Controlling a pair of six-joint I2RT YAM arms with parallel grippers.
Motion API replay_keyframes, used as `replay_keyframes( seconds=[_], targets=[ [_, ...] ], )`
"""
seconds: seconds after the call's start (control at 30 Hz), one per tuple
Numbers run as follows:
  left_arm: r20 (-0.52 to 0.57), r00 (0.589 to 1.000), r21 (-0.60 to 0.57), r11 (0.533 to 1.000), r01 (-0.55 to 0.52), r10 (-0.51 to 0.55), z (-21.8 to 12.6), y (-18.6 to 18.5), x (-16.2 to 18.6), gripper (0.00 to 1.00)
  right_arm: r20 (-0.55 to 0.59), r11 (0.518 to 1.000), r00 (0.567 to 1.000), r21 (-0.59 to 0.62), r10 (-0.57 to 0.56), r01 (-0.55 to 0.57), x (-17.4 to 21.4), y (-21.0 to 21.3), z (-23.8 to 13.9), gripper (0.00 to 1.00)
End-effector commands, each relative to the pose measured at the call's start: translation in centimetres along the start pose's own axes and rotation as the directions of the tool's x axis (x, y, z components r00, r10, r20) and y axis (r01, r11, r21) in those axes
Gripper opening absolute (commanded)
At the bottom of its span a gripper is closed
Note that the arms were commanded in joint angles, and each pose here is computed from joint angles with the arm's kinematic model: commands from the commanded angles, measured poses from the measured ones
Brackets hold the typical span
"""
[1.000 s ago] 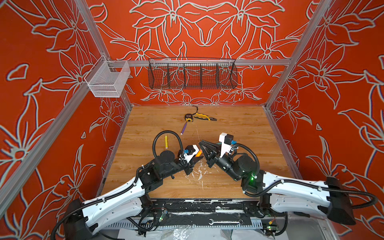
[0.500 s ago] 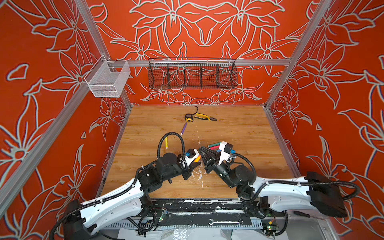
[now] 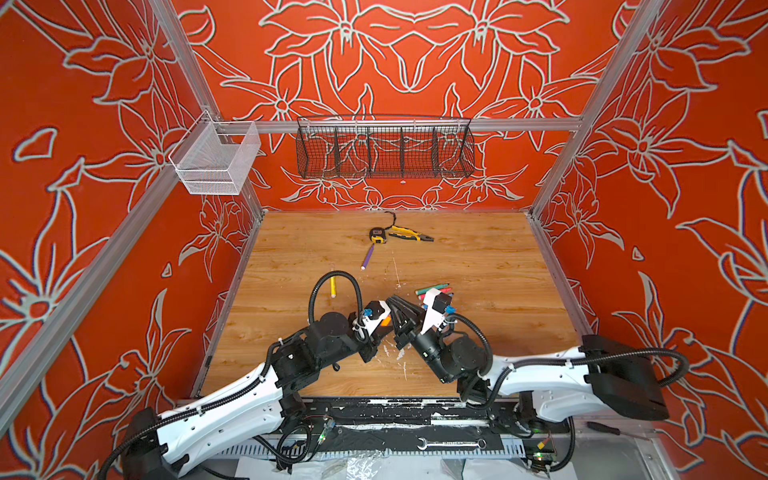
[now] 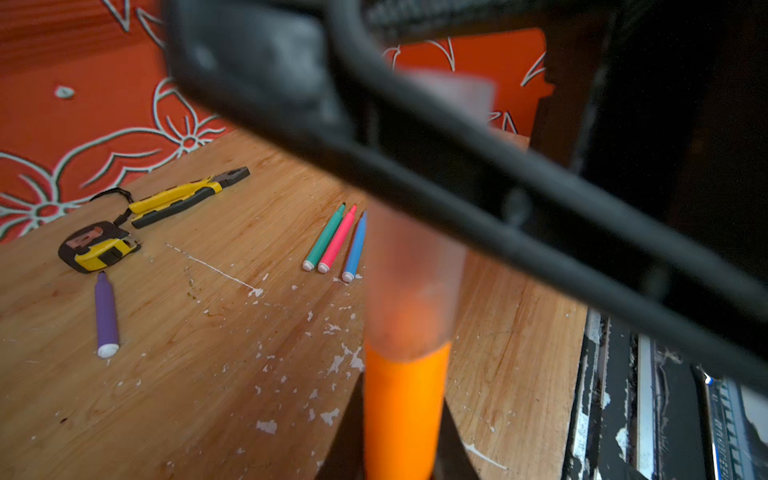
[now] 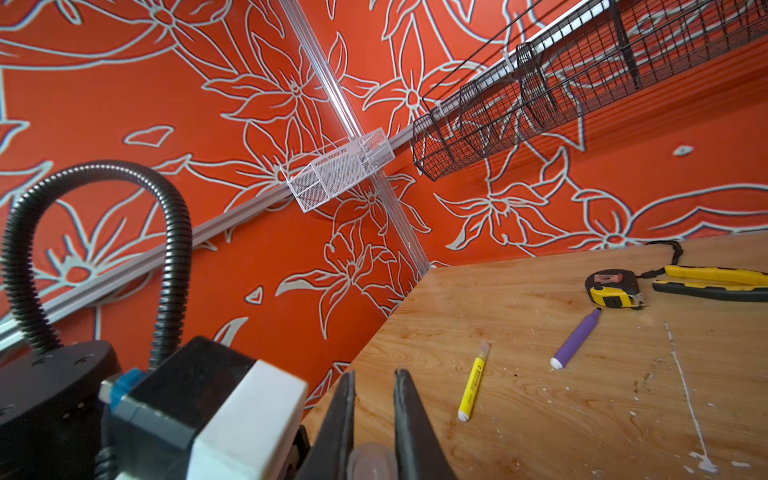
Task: Insert the pens into the pen caps
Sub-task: 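Open the right gripper off the cap and draw it back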
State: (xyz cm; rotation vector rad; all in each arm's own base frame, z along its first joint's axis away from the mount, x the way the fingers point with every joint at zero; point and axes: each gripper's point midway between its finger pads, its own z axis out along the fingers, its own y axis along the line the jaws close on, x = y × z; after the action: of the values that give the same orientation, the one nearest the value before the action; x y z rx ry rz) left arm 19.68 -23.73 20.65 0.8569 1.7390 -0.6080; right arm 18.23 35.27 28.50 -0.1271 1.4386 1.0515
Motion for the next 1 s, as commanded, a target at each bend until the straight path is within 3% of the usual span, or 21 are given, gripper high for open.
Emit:
replay_keyframes(
  seconds=[0.0,0.2,0.47,0.63,0.77,0.8,0.93,0.97],
  targets=[
    [0.580,0.813,-0.166,0.968,0.189,-0.059,-7.0,5.2,-15.6,0.00,-0.406,0.970,0.894,-0.221,-0.188,0.104,12.2,2.1,-5.3,0.00],
    [0.611,0.782,-0.120,0.963,0.241,-0.120,-8.6,5.9,-15.5,0.00,-0.374,0.956,0.907,-0.282,-0.191,0.085,11.2,2.8,-6.4,0.00],
    [0.609,0.773,-0.079,0.956,0.281,-0.177,-7.8,6.6,-15.2,0.00,-0.314,0.892,0.932,-0.451,-0.180,0.020,10.4,5.5,-8.2,0.00],
    [0.612,0.760,-0.050,0.948,0.313,-0.219,-7.6,7.4,-14.9,0.00,-0.308,0.894,0.933,-0.448,-0.186,0.030,10.3,5.6,-8.2,0.00],
    [0.610,0.769,-0.084,0.950,0.301,-0.190,-7.6,7.7,-14.8,0.00,-0.294,0.929,0.939,-0.364,-0.179,0.063,9.8,4.0,-7.6,0.00],
    [0.607,0.773,-0.086,0.952,0.294,-0.184,-7.6,7.6,-14.7,0.00,-0.290,0.936,0.940,-0.344,-0.177,0.070,9.5,3.8,-7.4,0.02],
    [0.580,0.800,-0.098,0.961,0.257,-0.155,-6.7,7.6,-14.6,0.00,-0.265,0.975,0.944,-0.160,-0.195,0.156,6.2,1.3,-6.4,0.39],
    [0.567,0.810,-0.100,0.963,0.250,-0.151,-6.2,7.6,-14.5,0.00,-0.267,0.976,0.940,-0.098,-0.214,0.194,5.1,0.5,-6.2,0.44]
  ],
)
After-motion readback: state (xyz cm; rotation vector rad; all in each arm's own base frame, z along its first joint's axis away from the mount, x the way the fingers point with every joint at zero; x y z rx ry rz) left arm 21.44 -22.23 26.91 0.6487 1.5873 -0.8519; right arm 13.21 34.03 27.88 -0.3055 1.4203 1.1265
